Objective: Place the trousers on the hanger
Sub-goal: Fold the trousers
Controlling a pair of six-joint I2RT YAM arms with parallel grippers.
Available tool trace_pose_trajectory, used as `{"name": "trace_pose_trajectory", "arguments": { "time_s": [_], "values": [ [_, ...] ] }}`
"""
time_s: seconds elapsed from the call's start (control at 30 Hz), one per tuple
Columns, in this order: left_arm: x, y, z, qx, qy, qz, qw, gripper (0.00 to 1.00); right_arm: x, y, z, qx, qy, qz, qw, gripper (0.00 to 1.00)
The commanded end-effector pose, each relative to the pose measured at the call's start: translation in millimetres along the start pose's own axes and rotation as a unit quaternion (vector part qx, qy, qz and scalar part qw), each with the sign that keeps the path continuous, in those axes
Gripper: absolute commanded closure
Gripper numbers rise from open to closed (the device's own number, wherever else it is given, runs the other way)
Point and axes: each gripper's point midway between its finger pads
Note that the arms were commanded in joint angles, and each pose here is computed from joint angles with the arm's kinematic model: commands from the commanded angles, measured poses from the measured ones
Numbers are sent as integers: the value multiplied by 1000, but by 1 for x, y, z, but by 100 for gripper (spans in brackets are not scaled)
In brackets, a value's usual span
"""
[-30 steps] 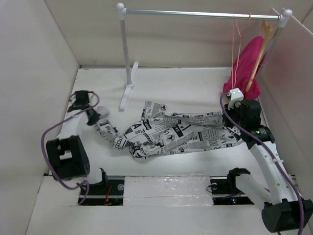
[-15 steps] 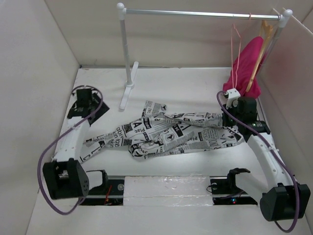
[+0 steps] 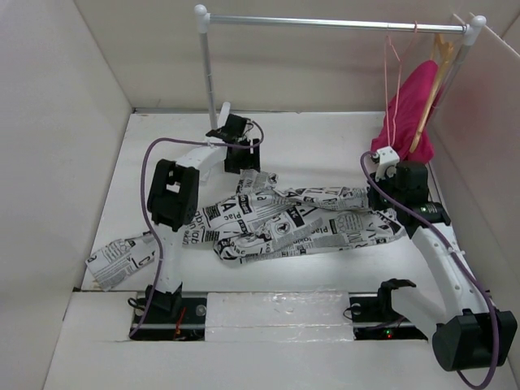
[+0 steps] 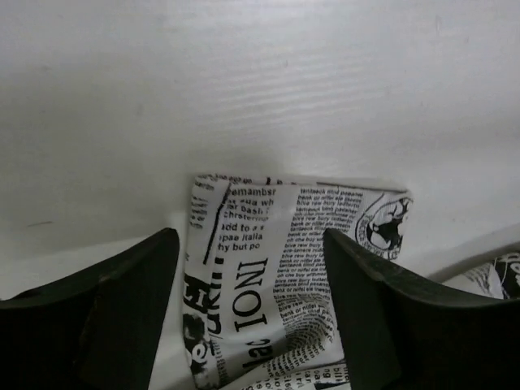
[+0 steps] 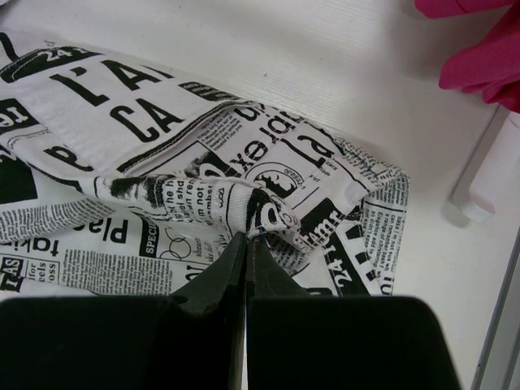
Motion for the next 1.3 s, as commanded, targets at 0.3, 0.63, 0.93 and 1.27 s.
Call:
{"name": "trace_pose_trajectory", "arguments": {
  "time_s": [0.3, 0.63, 0.93, 1.27],
  "values": [
    [-23, 0, 25, 23, -61, -4, 998, 100, -11, -31, 8, 1, -8, -59, 998, 100],
    [-247, -59, 104, -183, -101, -284, 936, 100, -35, -33, -9, 1, 44, -63, 997, 100],
    [-367, 11, 215, -325, -255, -401, 818, 100, -35, -55, -52, 49, 130, -94, 986, 100],
    [-181, 61, 182, -270, -80, -142, 949, 52, -12, -80, -38, 61, 55, -104, 991, 100]
  ]
}}
Point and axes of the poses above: each gripper's point midway between its finger pads, its own x axis out along the fingers, its own z axis along the line the jaws close on, y = z × x, and after that the axes turned 9 degrees about x, right-handed
